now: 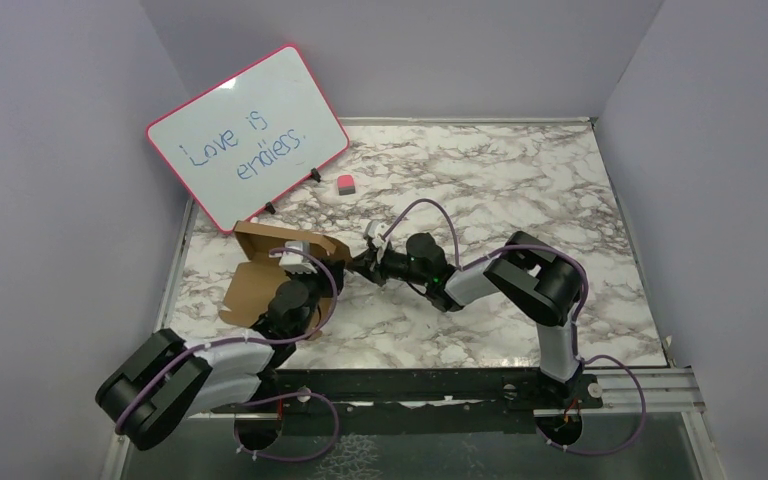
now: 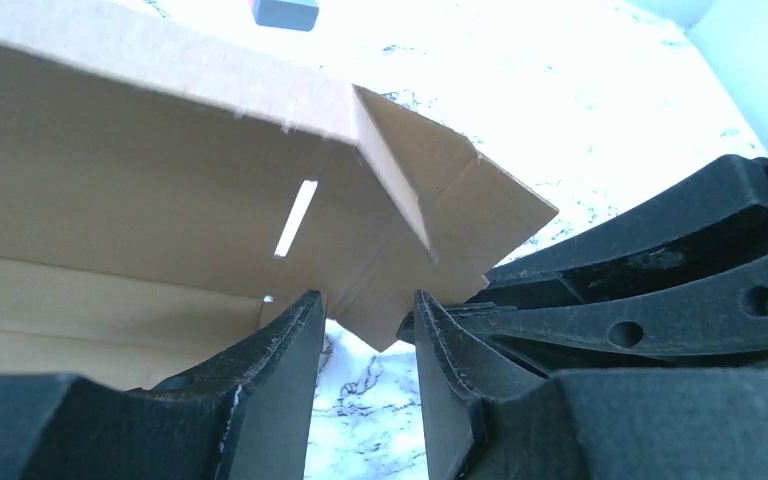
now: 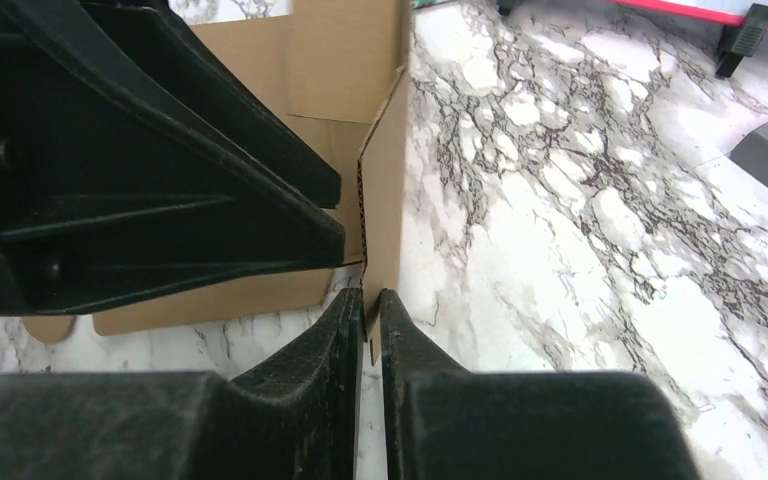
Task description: Fold the paper box
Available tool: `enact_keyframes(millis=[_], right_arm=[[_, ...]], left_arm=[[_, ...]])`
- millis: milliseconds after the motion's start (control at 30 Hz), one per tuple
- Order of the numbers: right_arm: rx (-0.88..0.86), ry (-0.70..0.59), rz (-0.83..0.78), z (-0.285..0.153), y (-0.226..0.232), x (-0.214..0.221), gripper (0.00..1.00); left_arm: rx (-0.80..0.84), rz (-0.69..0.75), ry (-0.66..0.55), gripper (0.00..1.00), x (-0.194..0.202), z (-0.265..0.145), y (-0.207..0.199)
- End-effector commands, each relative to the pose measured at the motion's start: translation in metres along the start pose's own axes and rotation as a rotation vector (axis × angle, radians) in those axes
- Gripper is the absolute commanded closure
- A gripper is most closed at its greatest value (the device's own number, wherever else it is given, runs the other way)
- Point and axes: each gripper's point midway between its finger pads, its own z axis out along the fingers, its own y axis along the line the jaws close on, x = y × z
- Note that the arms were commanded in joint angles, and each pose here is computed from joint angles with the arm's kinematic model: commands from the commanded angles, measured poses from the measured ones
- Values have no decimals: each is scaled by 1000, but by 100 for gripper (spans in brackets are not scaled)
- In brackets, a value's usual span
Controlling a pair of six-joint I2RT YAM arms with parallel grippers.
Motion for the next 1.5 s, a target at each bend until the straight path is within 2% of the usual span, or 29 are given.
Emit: enact_keyframes(millis=[0,167,333,533,700,967,1233,1467], right_arm=[[-21,-12,-18,7,2,-5,88],[16,-9,-23,4,-4,-4,95],[89,-2,-30,1,-17,-4,99],[163,19,-83,-19,-50,-5,99],[136,53,-105,-43,-84,-5,99],[79,96,-163,-50,-97,-5,98],[111,97,-109,-54,-97,4,97],[211,73,3,-62,-100,7,96]], left_arm=[[-110,4,53,59,12,-13,25],[-262,-52,88,60,19,-24,54],[-349,-118,110,62,21,-28,65],[-264,-111,135,62,11,-22,42],[-207,-66,144,61,4,-16,29],[-212,0,183,61,10,2,29],[-211,46,278,63,38,17,30],[-187,16,351,65,62,15,28]])
